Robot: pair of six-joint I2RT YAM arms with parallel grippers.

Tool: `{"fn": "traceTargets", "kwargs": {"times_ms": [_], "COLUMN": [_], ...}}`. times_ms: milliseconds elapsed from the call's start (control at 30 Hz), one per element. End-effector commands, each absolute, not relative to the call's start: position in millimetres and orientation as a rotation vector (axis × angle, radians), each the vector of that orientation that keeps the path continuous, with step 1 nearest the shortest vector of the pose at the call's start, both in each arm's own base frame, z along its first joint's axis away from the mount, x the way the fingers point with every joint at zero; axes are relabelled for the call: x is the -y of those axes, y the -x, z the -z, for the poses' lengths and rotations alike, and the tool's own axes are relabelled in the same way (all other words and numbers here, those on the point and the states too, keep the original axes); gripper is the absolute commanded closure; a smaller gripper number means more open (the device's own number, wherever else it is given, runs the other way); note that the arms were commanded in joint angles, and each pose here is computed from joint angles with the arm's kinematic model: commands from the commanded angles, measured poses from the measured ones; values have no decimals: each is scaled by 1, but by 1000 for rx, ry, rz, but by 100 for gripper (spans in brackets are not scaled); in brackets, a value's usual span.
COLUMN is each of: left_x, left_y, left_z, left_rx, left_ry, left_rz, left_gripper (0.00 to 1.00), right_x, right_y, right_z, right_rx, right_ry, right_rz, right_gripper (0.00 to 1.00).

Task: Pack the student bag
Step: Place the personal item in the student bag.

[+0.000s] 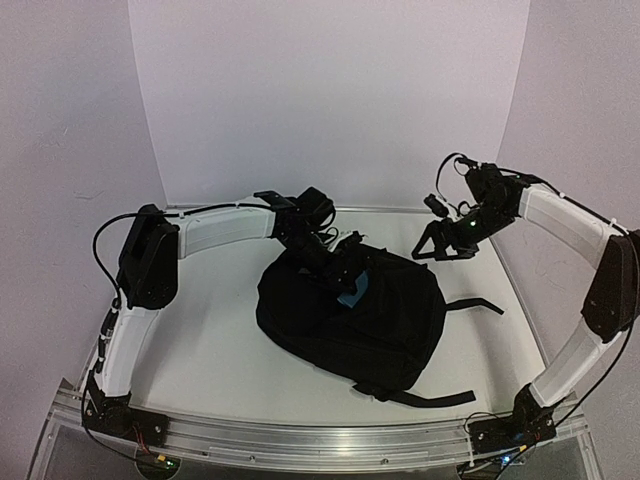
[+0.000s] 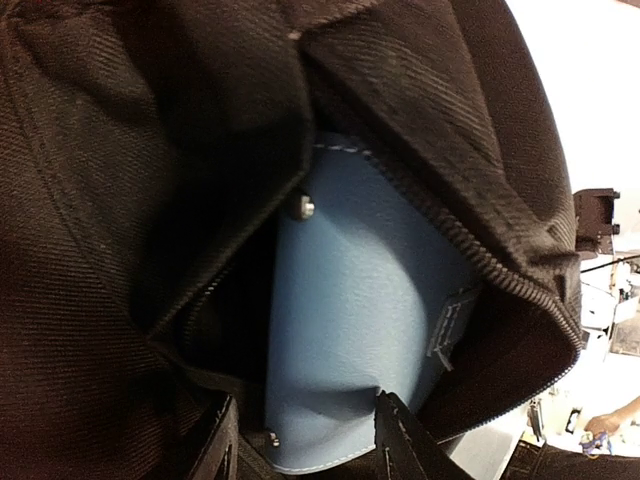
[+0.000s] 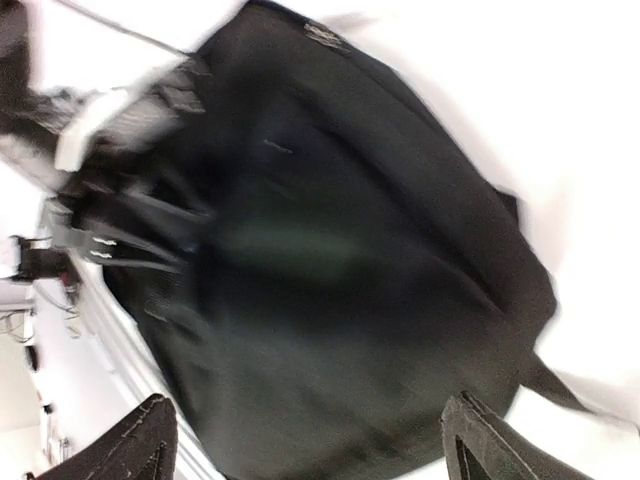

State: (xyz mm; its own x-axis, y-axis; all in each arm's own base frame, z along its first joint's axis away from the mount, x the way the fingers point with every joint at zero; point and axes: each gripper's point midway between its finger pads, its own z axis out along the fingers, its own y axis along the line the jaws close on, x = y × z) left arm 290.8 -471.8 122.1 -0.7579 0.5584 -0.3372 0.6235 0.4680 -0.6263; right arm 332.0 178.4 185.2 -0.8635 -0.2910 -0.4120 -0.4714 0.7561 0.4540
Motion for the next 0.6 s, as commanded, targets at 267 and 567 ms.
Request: {"fn": "traceTargets", "kwargs": {"times_ms": [267,567], "left_x": [501,515], "left_y": [-286,-280], "left_z": [-155,-175], "left_rx": [-2524,-2469], "left_ry": [-1003,-814], "left_rz": [1402,1708], "left_gripper": [99,100], "right_x": [-164,-209], "right_y": [-272,-292], "right_z": [-110,-108], "right_rx": [-2960,-2870], "right_ry": [864,722], "right_rz": [-916,-1240], "right_gripper": [15,18]}}
